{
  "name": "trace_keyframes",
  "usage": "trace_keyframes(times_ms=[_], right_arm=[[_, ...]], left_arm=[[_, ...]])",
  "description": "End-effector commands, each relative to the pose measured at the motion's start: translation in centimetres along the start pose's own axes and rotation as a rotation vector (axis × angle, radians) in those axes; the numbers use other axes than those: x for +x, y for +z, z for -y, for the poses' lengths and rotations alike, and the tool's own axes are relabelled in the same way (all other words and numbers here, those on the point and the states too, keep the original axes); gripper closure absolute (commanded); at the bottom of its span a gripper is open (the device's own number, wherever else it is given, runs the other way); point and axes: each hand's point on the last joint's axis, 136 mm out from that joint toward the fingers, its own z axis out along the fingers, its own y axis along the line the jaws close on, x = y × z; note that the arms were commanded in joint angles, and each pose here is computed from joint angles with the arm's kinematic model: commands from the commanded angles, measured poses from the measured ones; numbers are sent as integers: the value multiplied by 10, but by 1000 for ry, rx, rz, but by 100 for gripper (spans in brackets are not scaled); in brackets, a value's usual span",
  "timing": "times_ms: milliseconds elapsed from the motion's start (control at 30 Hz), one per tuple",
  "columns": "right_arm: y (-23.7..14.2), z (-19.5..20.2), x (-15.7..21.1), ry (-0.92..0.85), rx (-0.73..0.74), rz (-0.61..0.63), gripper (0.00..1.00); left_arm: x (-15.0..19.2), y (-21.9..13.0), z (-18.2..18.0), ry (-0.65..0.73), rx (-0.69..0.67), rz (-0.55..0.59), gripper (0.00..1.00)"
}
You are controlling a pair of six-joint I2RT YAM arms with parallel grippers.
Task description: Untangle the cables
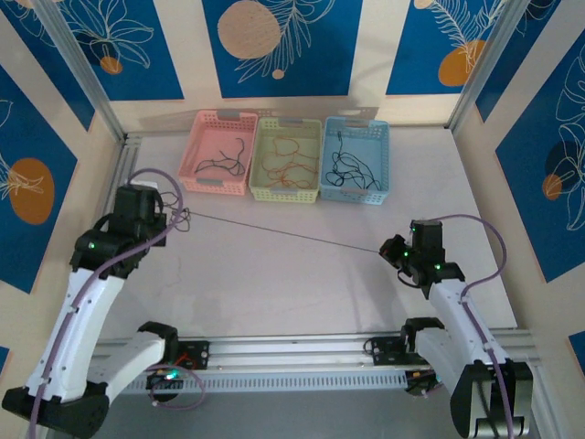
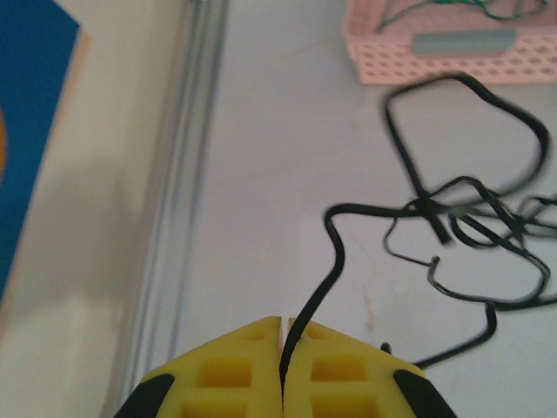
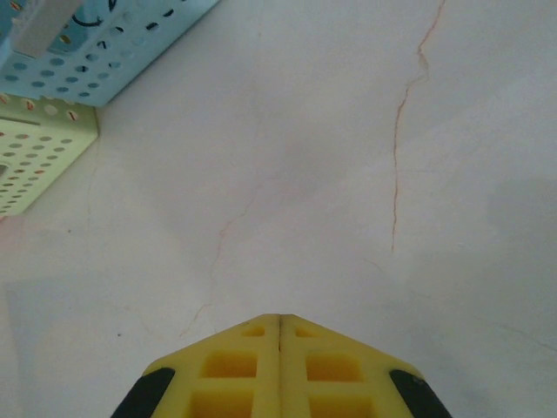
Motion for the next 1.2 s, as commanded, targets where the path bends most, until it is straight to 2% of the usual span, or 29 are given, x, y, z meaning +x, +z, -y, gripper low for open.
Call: trace_keyframes(times_ms=[0,200,267,333,533,667,733,867,1033,1167], right_arm=[[-1,22,1,36,84,24,100],[-2,24,0,40,90,30,100],[-2,23,0,41,87,34,100],[-2,21,1,31,73,30,100],[-6,-10,8,-51,-99,-2,100],[-12,-33,20,-104,-192,-53,100],[-17,-47,27,-149,-240,-87,92],[-35,-88,43,-294,-352,-149,68],[-61,-143,61,-515,-457,-177,54],[-70,-183,83,-662,-559,-232,50]], left_arm=[[-34,-16,-42,-58,-147,81,100],[-59,-19,-61,-110,-183,84,100],[-63,-17,-58,-127,-152,90,100],[-65,-15,-35,-149,-15,112,100],[-54,-23,66,-209,561,156,100],[-34,-28,106,-238,795,122,100],[-23,-28,116,-231,838,99,100],[-9,-33,129,-211,910,81,100],[0,-37,143,-218,986,60,100],[5,-39,147,-202,999,41,100]])
